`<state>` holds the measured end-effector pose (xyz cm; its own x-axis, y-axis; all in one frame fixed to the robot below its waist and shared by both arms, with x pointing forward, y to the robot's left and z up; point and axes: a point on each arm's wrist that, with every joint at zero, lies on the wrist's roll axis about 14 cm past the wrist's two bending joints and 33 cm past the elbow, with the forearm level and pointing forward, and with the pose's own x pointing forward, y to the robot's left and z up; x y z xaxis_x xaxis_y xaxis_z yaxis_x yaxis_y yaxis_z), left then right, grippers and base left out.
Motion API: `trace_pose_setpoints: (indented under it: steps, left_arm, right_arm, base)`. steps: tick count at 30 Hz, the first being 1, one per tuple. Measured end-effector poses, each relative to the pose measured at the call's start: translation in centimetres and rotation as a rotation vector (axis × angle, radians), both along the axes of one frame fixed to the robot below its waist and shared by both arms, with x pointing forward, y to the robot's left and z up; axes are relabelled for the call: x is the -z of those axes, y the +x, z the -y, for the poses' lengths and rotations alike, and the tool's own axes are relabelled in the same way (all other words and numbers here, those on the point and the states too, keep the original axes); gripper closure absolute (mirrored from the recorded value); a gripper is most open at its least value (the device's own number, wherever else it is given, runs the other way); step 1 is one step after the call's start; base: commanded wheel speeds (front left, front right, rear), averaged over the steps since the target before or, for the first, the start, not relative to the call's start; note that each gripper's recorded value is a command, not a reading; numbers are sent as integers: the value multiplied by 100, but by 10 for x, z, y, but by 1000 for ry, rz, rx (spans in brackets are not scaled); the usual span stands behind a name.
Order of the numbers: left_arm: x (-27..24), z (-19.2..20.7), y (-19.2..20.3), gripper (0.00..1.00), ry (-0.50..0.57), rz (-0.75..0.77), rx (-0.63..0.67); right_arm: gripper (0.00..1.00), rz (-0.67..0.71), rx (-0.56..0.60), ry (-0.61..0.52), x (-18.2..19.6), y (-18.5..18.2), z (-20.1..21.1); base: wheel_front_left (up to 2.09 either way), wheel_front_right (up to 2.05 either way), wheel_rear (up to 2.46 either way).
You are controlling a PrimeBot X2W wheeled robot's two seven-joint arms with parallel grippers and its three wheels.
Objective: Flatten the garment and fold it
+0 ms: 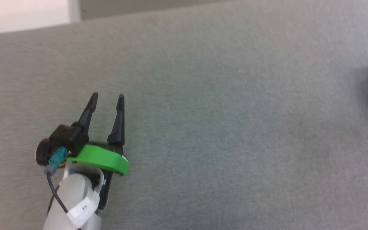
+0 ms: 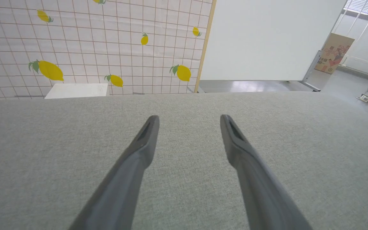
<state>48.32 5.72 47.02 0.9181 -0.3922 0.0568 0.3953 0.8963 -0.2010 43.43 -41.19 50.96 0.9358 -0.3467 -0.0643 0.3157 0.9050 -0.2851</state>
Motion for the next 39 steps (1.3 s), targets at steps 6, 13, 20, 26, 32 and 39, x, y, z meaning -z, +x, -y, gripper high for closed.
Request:
trace_pose_setpoints:
  steps: [6,13,20,26,32,39]
  left_arm:
    - [-24,-32,-23,0,-2,33,-96]
    - [-43,-62,-50,0,19,70,-178]
    - [-56,-79,-73,0,21,99,-228]
    - [-57,-86,-89,0,20,98,-252]
    - [-52,-90,-99,0,22,82,-262]
    - [-48,-91,-104,0,22,71,-270]
  right_arm:
    - [0,161,-177,123,-13,-5,-83]
    - [0,266,-325,229,-28,-22,-174]
    - [0,255,-364,272,-23,-45,-204]
    - [0,215,-365,277,-13,-62,-210]
    - [0,191,-376,282,-7,-71,-215]
    - [0,172,-380,293,-2,-75,-217]
  base:
    - [0,0,0]
    - [0,0,0]
    - [0,0,0]
    - [0,0,0]
    - [0,0,0]
    - [0,0,0]
